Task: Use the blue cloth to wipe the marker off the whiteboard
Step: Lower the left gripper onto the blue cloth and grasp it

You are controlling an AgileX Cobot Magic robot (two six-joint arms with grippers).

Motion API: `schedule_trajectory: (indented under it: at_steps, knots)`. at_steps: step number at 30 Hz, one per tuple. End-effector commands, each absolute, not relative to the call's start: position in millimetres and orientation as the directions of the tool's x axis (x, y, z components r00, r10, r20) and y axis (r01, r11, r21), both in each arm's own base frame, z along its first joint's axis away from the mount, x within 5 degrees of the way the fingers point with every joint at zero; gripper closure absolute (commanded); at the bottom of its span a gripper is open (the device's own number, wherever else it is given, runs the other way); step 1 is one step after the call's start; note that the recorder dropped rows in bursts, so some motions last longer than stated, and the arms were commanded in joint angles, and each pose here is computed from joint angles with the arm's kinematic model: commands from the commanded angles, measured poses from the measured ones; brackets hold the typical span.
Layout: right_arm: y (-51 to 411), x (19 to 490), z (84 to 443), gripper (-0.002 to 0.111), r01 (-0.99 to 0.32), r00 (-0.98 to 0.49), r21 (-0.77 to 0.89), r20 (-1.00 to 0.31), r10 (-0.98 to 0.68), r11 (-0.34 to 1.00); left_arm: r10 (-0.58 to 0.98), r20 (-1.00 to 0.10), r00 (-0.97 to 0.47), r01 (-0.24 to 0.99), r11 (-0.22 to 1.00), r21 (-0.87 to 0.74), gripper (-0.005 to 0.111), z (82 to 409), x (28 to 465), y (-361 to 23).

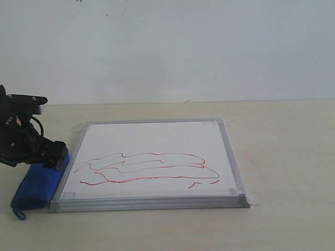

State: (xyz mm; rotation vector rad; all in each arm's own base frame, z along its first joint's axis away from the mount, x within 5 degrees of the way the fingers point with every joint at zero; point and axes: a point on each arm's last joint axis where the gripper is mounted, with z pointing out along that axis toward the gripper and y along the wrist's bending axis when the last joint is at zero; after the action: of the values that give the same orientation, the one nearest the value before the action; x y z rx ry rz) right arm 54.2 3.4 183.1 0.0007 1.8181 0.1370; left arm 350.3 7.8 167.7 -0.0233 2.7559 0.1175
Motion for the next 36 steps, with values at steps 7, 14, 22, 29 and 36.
schedule_trajectory:
  at_steps: [7,14,22,29,36]
  knots:
    - [3,54,185,0.107,-0.074,-0.235,0.094,-0.969,0.074,0.993,-0.009,-0.398,-0.917,-0.042,0.996,0.074,0.016,166,355,8]
    - [3,54,185,0.107,-0.074,-0.235,0.094,-0.969,0.074,0.993,-0.034,-0.346,-0.938,-0.061,0.996,0.067,0.016,145,357,8]
    - [3,54,185,0.107,-0.074,-0.235,0.094,-0.969,0.074,0.993,0.0,-0.356,-0.934,-0.037,0.994,0.098,0.02,141,359,11]
    - [3,54,185,0.107,-0.074,-0.235,0.094,-0.969,0.074,0.993,-0.071,-0.362,-0.93,-0.107,0.991,0.078,0.023,141,359,20]
    - [3,54,185,0.107,-0.074,-0.235,0.094,-0.969,0.074,0.993,-0.07,-0.341,-0.938,-0.103,0.991,0.081,0.023,134,359,20]
